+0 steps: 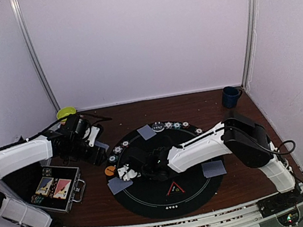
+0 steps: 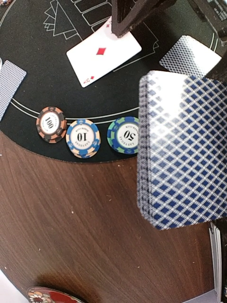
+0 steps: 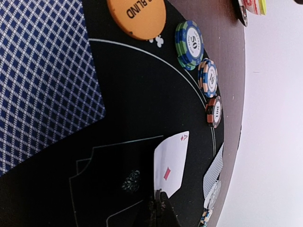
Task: Distribute texas hold em gaming equipment
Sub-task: Flop the poker card in the community card area.
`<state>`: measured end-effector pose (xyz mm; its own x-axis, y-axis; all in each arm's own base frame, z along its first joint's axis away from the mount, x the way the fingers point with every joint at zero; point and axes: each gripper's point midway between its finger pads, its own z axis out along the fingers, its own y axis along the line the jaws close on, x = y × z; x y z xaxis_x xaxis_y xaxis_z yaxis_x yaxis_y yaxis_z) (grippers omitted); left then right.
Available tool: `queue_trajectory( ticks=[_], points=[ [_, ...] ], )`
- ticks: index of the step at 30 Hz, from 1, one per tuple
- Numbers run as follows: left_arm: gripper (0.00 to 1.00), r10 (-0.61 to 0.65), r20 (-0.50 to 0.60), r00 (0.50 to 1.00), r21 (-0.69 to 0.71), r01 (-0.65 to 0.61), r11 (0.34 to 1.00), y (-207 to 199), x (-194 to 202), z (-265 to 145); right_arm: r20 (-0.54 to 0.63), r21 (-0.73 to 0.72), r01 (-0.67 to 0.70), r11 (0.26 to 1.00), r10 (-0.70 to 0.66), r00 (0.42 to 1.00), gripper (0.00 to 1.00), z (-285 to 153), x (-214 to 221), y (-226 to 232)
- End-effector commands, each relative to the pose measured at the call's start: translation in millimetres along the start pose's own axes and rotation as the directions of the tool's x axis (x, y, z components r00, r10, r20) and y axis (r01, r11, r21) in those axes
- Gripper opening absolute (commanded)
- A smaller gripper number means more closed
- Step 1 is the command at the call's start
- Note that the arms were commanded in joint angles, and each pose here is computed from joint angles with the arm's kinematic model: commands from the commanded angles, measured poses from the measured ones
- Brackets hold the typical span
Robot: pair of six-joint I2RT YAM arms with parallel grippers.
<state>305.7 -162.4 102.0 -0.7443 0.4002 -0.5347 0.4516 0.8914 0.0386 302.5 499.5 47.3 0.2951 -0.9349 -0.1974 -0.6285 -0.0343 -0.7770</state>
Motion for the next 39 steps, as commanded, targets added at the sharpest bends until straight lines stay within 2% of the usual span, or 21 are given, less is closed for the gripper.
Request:
queue_trajectory(
  ticks=[1,5,8,16,23,27,34,39],
  points=[
    [0.66,-0.012,0.063,0.998,0.016,0.011,1.000,-0.6,-11.5,-4.9,-0.018,-0.008,0.020,1.000,-0.020,1.000,0.05,9.0,5.2,14.7],
    [0.66,-0.012,0.064,0.998,0.017,0.011,1.000,-0.7,-11.7,-5.2,-0.023,-0.019,0.027,0.999,-0.027,0.999,0.10,9.9,7.2,18.8],
    [0.66,-0.012,0.064,0.998,0.016,0.011,1.000,-0.6,-12.2,-5.3,-0.016,-0.025,0.025,0.999,-0.025,1.000,0.20,6.3,5.7,17.6],
    [0.66,-0.011,0.065,0.998,0.016,0.010,1.000,-0.6,-12.7,-5.1,0.013,-0.054,-0.010,0.998,0.011,1.000,0.39,-7.6,-2.1,9.9],
    [0.66,-0.012,0.063,0.998,0.019,0.010,1.000,-1.0,-13.0,-4.7,0.051,-0.057,-0.103,0.993,0.106,0.993,0.43,-26.8,-12.8,-11.3],
    [0.66,-0.009,0.065,0.998,0.024,0.008,1.000,-2.0,-13.4,-4.9,0.066,-0.060,-0.143,0.988,0.147,0.987,0.51,-36.5,-17.5,-22.2],
    [0.66,-0.004,0.083,0.997,0.054,-0.001,0.999,-7.1,-17.3,-7.9,0.096,-0.070,-0.273,0.960,0.279,0.956,0.82,-77.4,-12.7,-64.4],
    [0.65,0.003,0.097,0.995,0.093,-0.013,0.996,-14.3,-22.3,-9.6,0.115,-0.133,-0.395,0.909,0.410,0.905,0.96,-105.4,10.0,-97.5]
  ],
)
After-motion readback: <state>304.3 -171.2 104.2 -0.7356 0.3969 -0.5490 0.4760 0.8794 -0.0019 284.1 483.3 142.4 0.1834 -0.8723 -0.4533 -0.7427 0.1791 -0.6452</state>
